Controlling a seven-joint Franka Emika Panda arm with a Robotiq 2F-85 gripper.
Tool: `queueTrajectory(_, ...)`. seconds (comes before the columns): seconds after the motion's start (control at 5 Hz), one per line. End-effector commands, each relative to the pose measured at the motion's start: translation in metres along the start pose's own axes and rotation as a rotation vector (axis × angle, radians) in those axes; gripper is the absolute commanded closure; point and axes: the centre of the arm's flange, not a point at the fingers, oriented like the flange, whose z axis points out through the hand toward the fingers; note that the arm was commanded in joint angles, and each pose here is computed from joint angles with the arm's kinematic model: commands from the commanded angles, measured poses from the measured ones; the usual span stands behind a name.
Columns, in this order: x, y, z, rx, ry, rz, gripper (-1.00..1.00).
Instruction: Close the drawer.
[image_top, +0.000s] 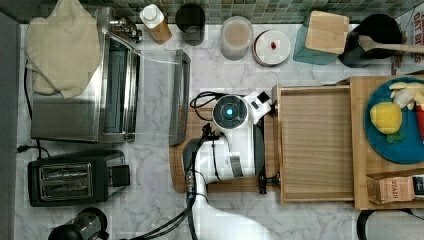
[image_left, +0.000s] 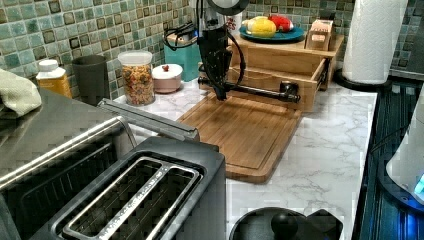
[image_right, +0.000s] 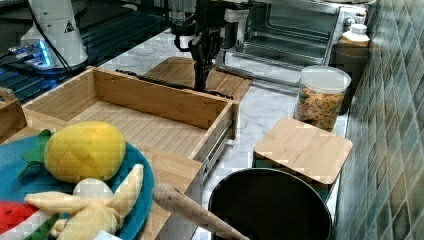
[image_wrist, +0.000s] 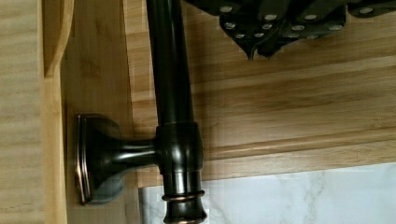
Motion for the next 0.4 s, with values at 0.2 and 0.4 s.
queueTrajectory(0.2, 0.007, 0.05, -0.008, -0.038, 0.052, 0.05, 1.0)
queueTrajectory(0.4, 0.008, 0.073, -0.009, -0.055, 0.07, 0.054, 1.0)
